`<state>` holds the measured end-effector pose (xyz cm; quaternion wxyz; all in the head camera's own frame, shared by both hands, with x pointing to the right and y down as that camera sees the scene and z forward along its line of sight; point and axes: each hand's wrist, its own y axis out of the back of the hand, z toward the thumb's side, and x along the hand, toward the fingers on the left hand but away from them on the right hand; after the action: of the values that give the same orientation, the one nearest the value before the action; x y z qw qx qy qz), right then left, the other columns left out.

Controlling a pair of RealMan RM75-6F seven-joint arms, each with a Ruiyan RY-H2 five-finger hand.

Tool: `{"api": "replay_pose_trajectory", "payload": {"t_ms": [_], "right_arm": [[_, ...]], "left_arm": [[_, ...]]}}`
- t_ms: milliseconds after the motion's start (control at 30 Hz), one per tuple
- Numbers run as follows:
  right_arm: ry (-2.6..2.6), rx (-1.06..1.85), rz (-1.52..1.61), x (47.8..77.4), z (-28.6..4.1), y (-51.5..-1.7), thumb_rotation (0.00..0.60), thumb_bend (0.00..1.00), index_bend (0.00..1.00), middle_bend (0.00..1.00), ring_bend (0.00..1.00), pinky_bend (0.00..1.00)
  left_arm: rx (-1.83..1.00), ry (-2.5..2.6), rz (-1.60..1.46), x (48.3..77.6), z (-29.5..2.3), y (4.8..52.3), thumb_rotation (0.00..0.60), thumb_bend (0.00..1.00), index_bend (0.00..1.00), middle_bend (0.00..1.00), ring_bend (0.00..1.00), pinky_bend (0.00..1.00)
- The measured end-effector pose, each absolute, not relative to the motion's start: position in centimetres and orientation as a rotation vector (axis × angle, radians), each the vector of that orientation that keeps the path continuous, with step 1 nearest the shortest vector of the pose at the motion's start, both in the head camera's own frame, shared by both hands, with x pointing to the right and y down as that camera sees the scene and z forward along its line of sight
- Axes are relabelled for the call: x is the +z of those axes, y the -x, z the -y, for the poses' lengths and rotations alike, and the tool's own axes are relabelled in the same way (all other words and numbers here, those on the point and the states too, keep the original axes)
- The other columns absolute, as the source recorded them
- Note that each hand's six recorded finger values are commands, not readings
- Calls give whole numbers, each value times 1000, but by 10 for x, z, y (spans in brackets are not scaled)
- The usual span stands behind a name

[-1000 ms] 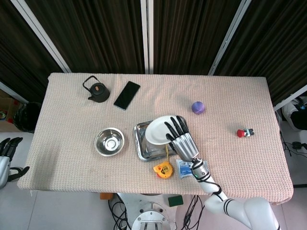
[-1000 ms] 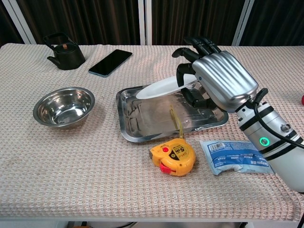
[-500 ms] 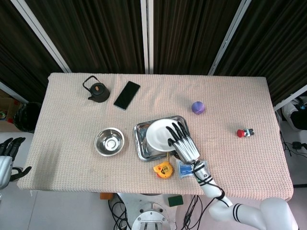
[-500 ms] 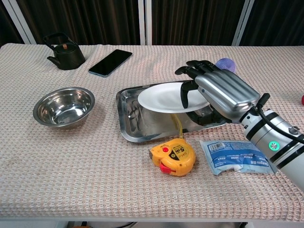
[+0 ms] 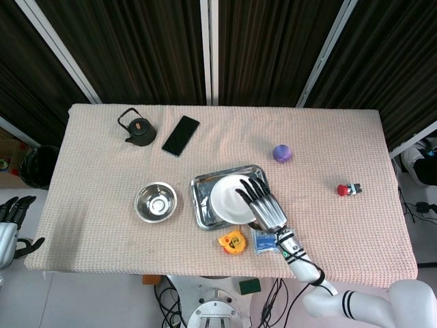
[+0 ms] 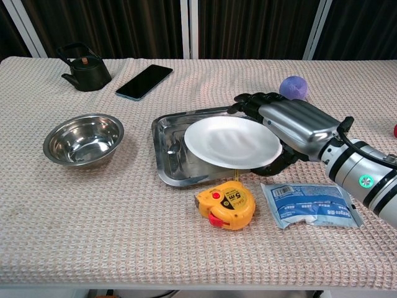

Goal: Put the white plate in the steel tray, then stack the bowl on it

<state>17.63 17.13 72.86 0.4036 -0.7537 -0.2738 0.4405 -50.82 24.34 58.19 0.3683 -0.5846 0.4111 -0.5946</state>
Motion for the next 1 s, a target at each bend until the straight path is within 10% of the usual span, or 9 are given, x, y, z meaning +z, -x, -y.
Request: {"api": "replay_pose_trajectory", "payload": {"t_ms": [1000], "right_arm": [[1866,1385,678,679,-142,-248,600,0,0,0,0,0]], "left_arm": [[-1501,1504,-1021,579,-239,497,600,119,128,146,89,166]]}}
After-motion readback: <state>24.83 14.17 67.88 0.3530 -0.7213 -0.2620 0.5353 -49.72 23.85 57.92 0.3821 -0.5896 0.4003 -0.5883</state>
